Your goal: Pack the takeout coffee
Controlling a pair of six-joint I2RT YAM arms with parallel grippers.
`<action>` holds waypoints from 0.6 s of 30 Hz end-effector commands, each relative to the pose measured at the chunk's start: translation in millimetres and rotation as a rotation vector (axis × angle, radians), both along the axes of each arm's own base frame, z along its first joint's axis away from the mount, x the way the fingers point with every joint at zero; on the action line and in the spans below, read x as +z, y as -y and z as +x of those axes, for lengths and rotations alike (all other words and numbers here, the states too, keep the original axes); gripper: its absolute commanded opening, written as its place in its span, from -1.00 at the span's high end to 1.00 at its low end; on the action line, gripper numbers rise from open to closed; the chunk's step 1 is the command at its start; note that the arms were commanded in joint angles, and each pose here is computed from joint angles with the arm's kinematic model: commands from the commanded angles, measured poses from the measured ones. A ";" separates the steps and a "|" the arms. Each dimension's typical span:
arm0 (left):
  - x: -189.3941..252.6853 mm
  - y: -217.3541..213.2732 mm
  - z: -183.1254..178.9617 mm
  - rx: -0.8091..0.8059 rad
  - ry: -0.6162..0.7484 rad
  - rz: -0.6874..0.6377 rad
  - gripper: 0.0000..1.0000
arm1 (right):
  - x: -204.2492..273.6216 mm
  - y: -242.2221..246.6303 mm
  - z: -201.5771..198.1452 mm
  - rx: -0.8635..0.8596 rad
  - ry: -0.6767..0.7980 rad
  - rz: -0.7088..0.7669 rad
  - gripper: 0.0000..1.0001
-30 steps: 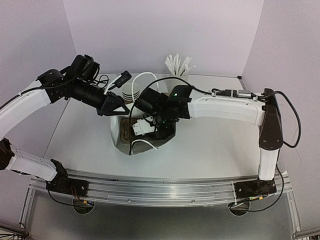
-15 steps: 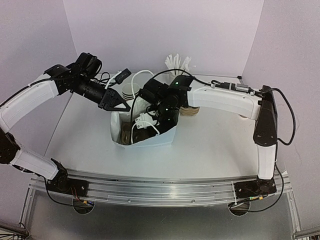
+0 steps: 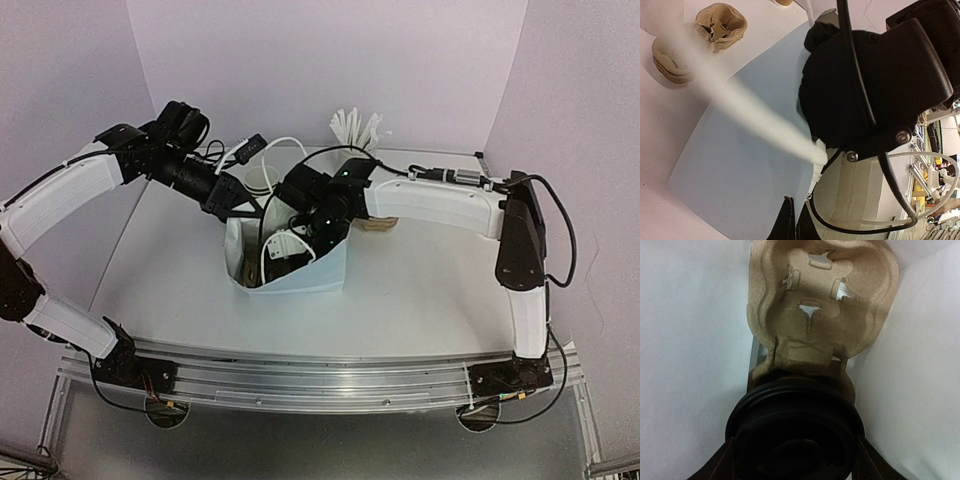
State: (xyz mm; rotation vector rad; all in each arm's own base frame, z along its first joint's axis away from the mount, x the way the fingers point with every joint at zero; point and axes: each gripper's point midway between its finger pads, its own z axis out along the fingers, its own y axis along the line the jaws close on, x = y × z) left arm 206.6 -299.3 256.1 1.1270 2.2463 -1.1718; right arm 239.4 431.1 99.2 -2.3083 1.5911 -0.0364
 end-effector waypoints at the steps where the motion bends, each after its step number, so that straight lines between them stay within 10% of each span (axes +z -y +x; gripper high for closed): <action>1: -3.0 -4.5 7.3 0.008 0.032 0.055 1.00 | -87.3 43.0 -61.4 0.047 -0.258 -0.260 0.66; 7: -10.3 -10.6 8.3 0.009 0.060 0.090 1.00 | -76.2 49.2 -55.9 0.038 -0.213 -0.261 0.57; 15: -21.8 -16.4 7.4 -0.017 0.100 0.127 1.00 | -9.2 13.2 -25.0 0.012 -0.060 -0.102 -0.20; 18: -24.5 -18.9 7.4 -0.023 0.118 0.140 1.00 | 13.5 1.8 -21.1 0.002 -0.029 -0.042 -0.78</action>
